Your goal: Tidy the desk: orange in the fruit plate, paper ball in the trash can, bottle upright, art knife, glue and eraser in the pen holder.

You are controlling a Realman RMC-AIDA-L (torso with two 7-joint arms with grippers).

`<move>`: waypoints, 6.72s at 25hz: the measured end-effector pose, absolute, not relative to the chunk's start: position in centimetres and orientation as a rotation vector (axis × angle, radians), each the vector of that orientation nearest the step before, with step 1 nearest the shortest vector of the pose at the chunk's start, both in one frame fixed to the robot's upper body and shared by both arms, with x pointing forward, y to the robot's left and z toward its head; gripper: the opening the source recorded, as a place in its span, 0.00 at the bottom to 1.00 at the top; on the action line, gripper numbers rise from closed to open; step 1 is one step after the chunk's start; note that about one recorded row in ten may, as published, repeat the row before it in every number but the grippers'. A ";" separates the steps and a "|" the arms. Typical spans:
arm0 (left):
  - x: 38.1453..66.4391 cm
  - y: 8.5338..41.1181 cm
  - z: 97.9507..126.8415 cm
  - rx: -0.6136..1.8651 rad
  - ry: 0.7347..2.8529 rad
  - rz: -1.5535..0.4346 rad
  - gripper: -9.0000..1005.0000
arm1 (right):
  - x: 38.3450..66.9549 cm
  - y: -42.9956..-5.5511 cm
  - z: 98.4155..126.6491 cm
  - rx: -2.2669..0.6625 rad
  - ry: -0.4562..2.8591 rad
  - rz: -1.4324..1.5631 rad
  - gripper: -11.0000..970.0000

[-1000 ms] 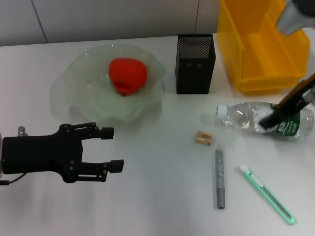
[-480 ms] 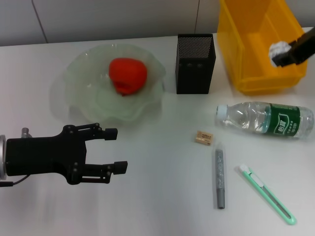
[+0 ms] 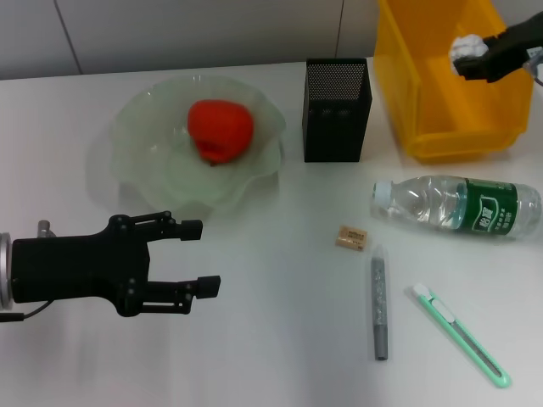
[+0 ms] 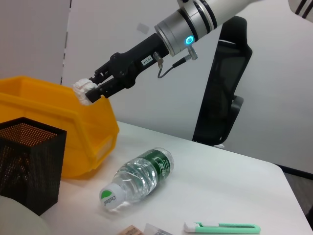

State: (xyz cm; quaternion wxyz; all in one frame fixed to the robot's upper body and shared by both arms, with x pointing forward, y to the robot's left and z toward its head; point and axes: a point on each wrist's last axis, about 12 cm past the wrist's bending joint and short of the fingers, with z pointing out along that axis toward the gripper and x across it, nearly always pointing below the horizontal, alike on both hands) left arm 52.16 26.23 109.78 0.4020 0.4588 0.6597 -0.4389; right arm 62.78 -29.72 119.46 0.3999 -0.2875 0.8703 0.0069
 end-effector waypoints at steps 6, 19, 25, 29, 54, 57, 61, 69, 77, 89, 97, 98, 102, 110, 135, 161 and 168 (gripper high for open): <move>52.3 26.2 109.9 1.154 1.673 -1.106 0.84 | 63.4 -30.1 118.8 -0.696 2.180 0.052 0.55; 52.1 26.2 109.4 1.133 1.665 -1.078 0.84 | 63.2 -30.4 118.7 -0.695 2.187 0.046 0.81; 52.1 26.4 109.4 1.111 1.697 -1.088 0.84 | 61.4 -30.2 120.8 -0.727 2.245 0.105 0.81; 52.2 26.6 109.4 1.104 1.706 -1.082 0.84 | 60.2 -30.0 122.2 -0.759 2.292 0.092 0.81; 51.7 26.8 108.9 1.081 1.710 -1.077 0.84 | 60.7 -20.8 121.1 -1.549 2.423 -0.039 0.81; 51.5 27.0 108.7 1.072 1.715 -1.077 0.84 | 61.0 -20.5 120.5 -1.616 2.415 -0.085 0.81; 51.4 27.0 108.7 1.068 1.716 -1.076 0.84 | 61.3 -20.4 119.5 -1.662 2.408 -0.087 0.81; 51.5 26.9 108.6 1.061 1.717 -1.068 0.84 | 61.9 -20.0 117.1 -1.712 2.430 -0.113 0.81; 51.4 26.9 108.4 1.049 1.725 -1.071 0.84 | 62.6 -19.6 115.7 -1.719 2.446 -0.121 0.81; 51.5 26.8 108.3 1.044 1.730 -1.068 0.84 | 62.7 -19.6 114.3 -1.727 2.479 -0.121 0.81; 51.5 26.8 108.3 1.046 1.730 -1.065 0.84 | 62.7 -19.6 114.3 -1.700 2.515 -0.130 0.81; 51.5 26.8 108.3 1.046 1.730 -1.065 0.84 | 62.7 -19.6 114.4 -1.692 2.523 -0.134 0.81; 51.6 26.7 108.2 1.048 1.735 -1.059 0.84 | 62.8 -19.6 114.5 -1.668 2.561 -0.175 0.81; 51.6 26.7 108.2 1.051 1.736 -1.056 0.84 | 62.9 -19.3 114.8 -1.610 2.645 -0.213 0.81; 51.8 27.0 108.1 1.045 1.746 -1.035 0.84 | 62.8 -19.9 117.3 -1.460 2.704 -0.313 0.81; 51.8 26.9 108.0 1.041 1.751 -1.026 0.84 | 62.1 -21.3 114.9 -1.425 2.711 -0.294 0.81; 51.7 27.0 108.0 1.039 1.752 -1.027 0.84 | 61.9 -21.2 114.3 -1.433 2.730 -0.281 0.81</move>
